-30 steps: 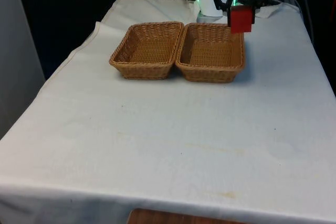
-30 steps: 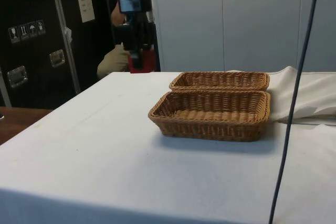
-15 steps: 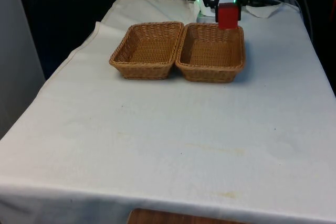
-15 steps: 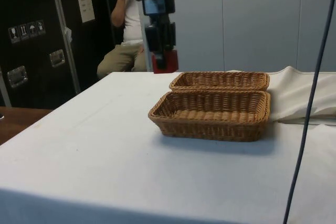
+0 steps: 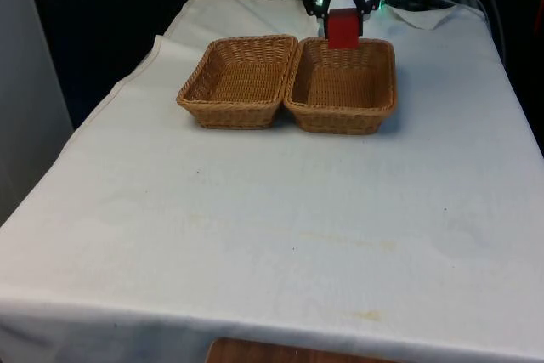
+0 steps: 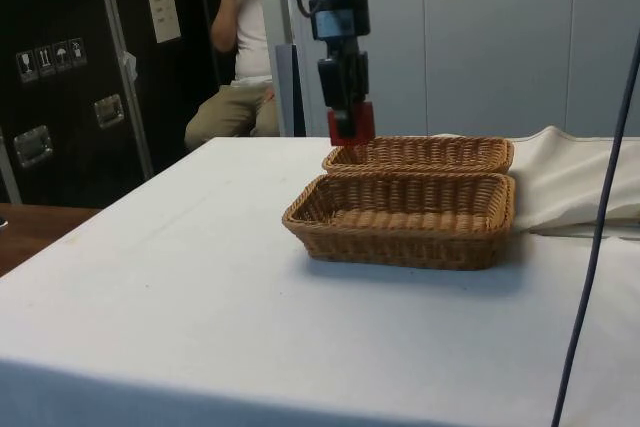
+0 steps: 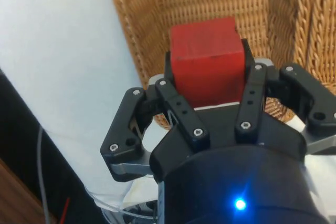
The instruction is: Pick up the red cube and place it into the right basket.
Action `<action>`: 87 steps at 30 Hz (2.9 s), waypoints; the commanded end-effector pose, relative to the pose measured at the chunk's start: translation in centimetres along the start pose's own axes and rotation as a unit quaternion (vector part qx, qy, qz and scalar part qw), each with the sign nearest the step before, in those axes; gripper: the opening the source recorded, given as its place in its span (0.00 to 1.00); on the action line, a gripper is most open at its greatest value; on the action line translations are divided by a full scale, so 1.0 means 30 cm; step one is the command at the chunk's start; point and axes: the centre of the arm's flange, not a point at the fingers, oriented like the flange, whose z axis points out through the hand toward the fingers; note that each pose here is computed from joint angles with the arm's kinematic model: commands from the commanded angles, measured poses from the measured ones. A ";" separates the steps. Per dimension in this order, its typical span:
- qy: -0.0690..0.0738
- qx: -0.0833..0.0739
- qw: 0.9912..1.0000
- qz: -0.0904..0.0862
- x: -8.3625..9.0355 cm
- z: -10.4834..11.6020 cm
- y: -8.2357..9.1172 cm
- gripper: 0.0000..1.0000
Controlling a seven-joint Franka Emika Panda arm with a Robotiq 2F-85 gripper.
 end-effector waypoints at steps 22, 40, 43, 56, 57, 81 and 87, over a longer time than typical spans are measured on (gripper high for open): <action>-0.006 -0.012 1.000 0.001 -0.130 0.093 0.234 0.02; -0.011 -0.040 0.999 -0.001 -0.136 0.089 0.407 0.02; -0.011 -0.044 0.999 0.000 -0.138 0.100 0.429 0.02; -0.003 -0.063 0.998 0.011 -0.163 0.177 0.504 0.02; -0.002 -0.064 0.998 0.012 -0.164 0.182 0.507 0.02; -0.002 -0.077 0.997 0.027 -0.173 0.255 0.529 0.33; -0.008 -0.080 0.996 0.029 -0.172 0.262 0.532 0.98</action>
